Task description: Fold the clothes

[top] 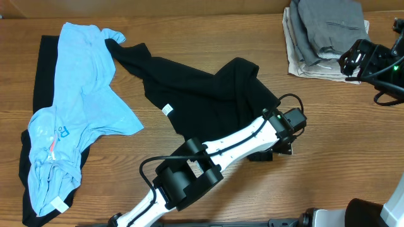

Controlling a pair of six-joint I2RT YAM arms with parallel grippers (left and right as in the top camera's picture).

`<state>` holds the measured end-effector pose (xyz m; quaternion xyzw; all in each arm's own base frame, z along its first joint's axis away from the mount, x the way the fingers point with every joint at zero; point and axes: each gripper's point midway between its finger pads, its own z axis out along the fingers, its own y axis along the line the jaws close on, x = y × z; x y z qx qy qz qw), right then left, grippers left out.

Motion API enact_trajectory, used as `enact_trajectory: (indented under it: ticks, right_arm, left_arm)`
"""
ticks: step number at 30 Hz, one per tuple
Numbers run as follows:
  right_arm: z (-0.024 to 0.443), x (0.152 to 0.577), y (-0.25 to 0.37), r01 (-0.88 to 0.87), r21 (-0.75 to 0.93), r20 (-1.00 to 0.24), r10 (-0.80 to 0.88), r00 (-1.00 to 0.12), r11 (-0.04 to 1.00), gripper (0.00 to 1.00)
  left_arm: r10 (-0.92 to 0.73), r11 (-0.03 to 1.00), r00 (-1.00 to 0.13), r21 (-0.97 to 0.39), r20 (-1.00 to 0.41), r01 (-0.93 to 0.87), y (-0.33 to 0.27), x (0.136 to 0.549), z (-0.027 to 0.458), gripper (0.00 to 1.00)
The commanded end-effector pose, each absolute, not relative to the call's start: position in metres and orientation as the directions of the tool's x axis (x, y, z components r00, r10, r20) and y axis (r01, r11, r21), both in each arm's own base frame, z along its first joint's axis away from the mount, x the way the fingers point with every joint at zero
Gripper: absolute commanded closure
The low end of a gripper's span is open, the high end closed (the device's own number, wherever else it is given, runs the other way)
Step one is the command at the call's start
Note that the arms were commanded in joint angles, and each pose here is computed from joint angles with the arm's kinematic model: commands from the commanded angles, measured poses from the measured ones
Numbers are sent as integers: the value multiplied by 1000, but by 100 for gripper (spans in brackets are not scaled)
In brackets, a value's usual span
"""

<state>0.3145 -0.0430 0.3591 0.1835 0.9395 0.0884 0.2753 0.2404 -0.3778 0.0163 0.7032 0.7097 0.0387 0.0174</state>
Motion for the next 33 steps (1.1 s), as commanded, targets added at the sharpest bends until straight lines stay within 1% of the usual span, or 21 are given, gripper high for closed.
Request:
enact_trajectory:
  ticks: [1,4,6,10,13,15,17,18,19,21,23,25,28,31,33]
  right_arm:
    - [360,315,-44,291,263,-491,387,-780,920,0]
    - [360,315,-44,291,263,-491,387,-781,920,0]
    - [360,315,-44,282,258,-493,377,-784,924,0]
    - [359,313,-44,275,252,-490,368,-790,928,0]
    - [359,314,-44,272,251,-491,364,-791,929,0]
    - [359,314,-44,272,251,-491,365,-791,929,0]
    - [359,314,-43,272,253,-491,365,-791,929,0]
    - [360,314,-40,261,268,-489,364,-793,927,0]
    - [360,314,-37,252,281,-486,364,-794,926,0]
    - [360,315,-34,240,297,-481,362,-798,924,1]
    - [359,317,-32,235,304,-481,362,-799,923,1]
    - [356,322,-29,222,324,-477,361,-801,920,3]
    - [346,328,-24,204,354,-460,360,-812,913,4]
    - [331,337,-14,176,375,-440,342,-830,910,5]
    - [319,344,-3,145,386,-430,317,-845,911,5]
  left_arm:
    - [998,10,-15,77,61,997,-373,241,4,85]
    - [998,9,-14,87,59,996,-374,243,4,91]
    - [998,9,-14,87,58,996,-374,243,4,96]
    - [998,14,-19,95,57,995,-375,244,4,96]
    - [988,137,-149,201,49,970,-373,267,21,96]
    - [976,204,-217,256,25,945,-371,287,45,96]
    - [954,295,-297,288,-36,911,-369,309,79,96]
    - [918,397,-378,302,-119,867,-365,330,115,96]
    - [884,467,-431,306,-182,830,-361,345,139,96]
    - [824,563,-492,308,-280,767,-349,368,181,96]
    - [761,641,-528,303,-378,705,-335,387,222,96]
    - [651,741,-555,277,-518,611,-317,407,275,96]
    - [495,841,-547,216,-675,495,-291,422,337,96]
    - [394,885,-488,178,-779,431,-269,427,386,96]
    - [351,900,-448,164,-823,404,-257,428,410,96]
